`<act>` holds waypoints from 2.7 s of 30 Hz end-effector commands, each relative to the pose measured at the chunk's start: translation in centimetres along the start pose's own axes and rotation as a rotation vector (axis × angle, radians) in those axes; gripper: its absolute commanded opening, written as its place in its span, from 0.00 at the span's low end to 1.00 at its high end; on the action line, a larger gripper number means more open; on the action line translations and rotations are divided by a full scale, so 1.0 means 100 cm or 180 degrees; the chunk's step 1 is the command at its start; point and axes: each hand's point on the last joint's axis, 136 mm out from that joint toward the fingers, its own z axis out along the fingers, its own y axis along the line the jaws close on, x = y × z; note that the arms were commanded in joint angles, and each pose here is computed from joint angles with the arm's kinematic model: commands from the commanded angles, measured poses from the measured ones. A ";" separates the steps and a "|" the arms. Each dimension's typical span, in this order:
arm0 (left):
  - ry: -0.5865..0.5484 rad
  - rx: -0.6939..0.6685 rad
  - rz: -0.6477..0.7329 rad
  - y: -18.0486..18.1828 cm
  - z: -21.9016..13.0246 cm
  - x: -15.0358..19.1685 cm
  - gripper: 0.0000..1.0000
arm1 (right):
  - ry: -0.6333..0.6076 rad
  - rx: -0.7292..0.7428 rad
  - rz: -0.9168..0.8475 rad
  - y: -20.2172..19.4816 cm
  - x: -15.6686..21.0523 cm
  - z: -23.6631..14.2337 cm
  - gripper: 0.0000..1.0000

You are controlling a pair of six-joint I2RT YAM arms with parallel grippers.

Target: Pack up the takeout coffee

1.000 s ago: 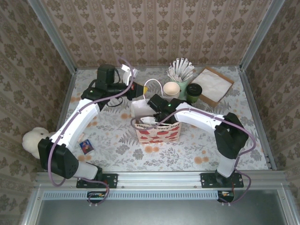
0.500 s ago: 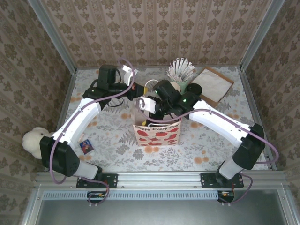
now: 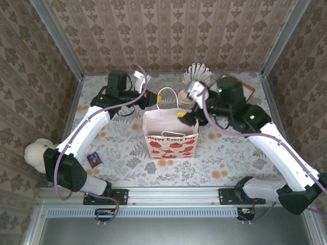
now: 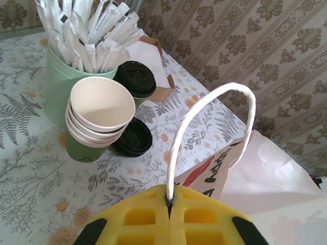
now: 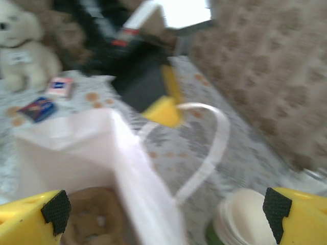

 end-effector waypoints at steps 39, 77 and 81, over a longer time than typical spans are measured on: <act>-0.0478 0.0622 0.0563 -0.068 -0.051 -0.046 1.00 | 0.1234 -0.0521 0.0873 0.022 0.089 0.072 0.08; 0.0100 -0.1884 -0.2501 0.061 -0.032 0.158 1.00 | 0.1580 0.0685 0.2570 0.012 0.092 0.065 0.35; 0.0138 -0.2037 -0.2549 0.087 -0.032 0.144 1.00 | 0.1379 0.0539 0.2723 0.019 0.080 0.079 0.33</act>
